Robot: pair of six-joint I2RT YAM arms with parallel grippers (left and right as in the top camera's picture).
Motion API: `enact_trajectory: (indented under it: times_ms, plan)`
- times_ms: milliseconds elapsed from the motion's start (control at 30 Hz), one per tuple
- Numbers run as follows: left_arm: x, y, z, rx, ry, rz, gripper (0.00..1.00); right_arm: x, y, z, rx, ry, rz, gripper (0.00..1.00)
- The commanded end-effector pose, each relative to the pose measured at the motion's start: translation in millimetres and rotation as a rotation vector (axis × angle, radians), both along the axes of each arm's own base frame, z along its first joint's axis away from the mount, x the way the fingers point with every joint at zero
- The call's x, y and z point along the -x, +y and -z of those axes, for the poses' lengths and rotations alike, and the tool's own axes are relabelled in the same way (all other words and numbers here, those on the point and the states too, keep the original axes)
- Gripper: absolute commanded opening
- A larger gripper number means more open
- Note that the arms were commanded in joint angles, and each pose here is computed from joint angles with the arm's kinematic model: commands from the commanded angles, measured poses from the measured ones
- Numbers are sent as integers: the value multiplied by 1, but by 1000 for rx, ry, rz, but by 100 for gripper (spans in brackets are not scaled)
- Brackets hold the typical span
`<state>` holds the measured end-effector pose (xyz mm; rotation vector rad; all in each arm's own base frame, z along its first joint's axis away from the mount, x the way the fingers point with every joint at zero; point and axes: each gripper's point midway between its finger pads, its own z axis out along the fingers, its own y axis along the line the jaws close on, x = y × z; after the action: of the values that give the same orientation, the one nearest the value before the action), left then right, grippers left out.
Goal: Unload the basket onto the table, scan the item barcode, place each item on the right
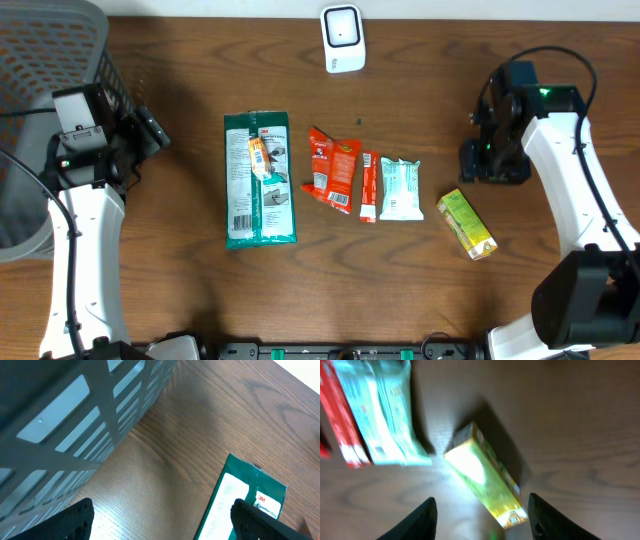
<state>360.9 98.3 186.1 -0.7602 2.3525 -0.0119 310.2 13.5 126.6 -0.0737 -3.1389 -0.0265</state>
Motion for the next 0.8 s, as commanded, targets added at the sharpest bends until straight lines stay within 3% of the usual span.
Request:
enact_trajectory:
  times_ms: [0, 400, 767]
  plan:
    - [0, 6, -12, -17, -28, -24, 88, 27, 2, 15, 8, 89, -160, 55]
    - [0, 6, -12, -16, -28, -24, 88, 36, 12, 74, -14, 71, -397, 64]
    - [0, 6, -12, -16, -28, -24, 88, 42, 4, 95, 31, 73, -399, 52]
